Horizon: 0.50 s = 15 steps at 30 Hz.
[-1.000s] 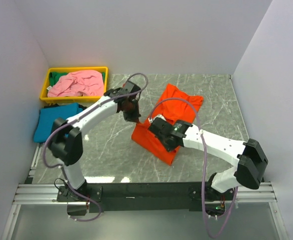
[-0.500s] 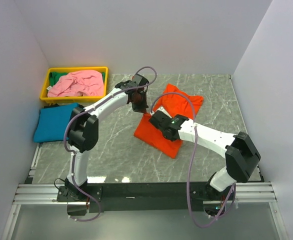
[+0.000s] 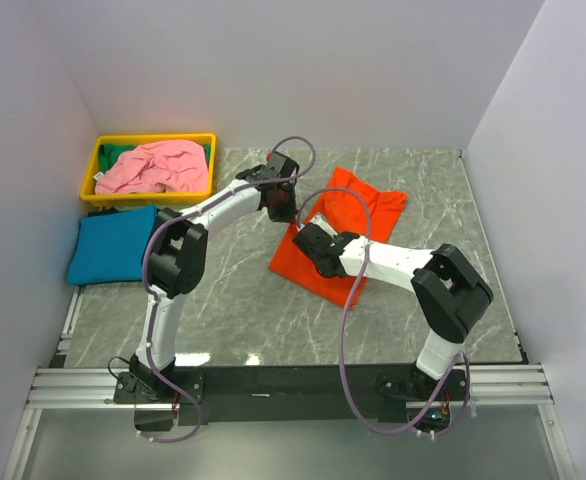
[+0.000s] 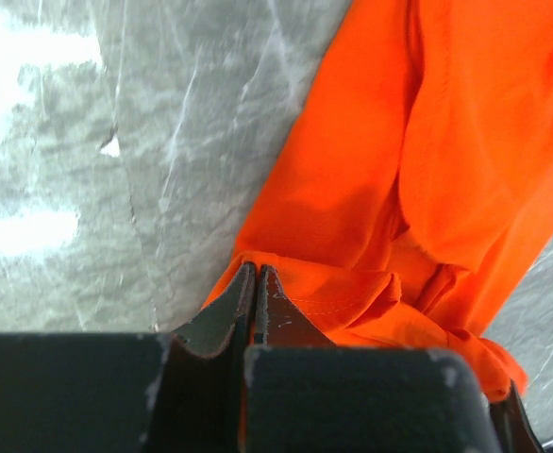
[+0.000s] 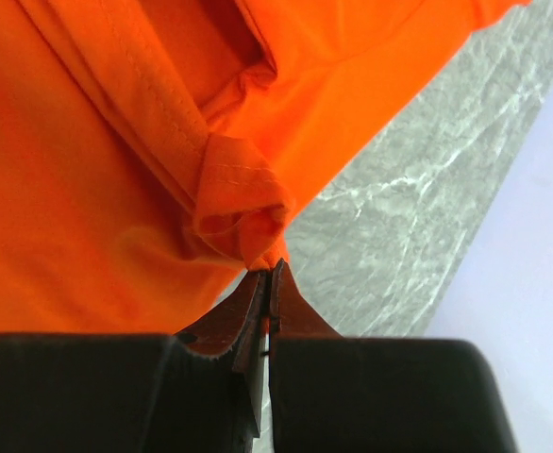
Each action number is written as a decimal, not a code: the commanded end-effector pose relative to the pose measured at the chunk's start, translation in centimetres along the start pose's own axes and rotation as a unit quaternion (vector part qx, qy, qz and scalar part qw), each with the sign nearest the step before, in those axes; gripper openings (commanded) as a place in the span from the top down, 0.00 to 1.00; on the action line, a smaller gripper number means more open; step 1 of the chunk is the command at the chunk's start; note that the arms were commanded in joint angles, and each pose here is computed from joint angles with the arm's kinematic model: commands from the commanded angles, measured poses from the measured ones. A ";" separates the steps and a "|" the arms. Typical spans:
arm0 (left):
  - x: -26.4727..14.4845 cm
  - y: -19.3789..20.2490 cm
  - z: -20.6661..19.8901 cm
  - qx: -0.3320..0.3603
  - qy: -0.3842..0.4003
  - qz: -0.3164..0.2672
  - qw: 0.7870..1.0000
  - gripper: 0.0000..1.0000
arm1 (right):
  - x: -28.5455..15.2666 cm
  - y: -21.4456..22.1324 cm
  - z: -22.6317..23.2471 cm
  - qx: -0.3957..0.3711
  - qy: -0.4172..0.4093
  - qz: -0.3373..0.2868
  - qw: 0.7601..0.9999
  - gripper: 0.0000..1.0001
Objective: Fold and stack the t-shirts
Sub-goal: Fold the tshirt
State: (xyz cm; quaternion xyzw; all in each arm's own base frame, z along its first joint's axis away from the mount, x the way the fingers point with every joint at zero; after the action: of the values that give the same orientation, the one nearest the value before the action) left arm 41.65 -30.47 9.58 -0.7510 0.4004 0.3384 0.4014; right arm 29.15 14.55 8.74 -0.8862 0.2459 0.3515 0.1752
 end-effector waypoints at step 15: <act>-0.5 -2.8 -2.2 0.002 0.065 -0.066 0.996 0.99 | 1.7 0.5 -2.2 0.050 0.047 -0.005 0.998 0.99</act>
State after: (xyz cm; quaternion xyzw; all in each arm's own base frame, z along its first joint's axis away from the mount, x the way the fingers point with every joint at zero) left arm 42.82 -30.93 8.85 -0.7699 0.3915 0.3083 0.3986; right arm 30.43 13.23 8.17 -0.8889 0.2621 0.3234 0.1914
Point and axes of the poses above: each gripper's point midway between its finger pads, its own x axis out along the fingers, its own z axis along the line the jaws close on, y = z × x, the point moved 2 cm from there along -x, back along the fingers, and after that the axes turned 14 degrees about -x, right-handed, at the moved point
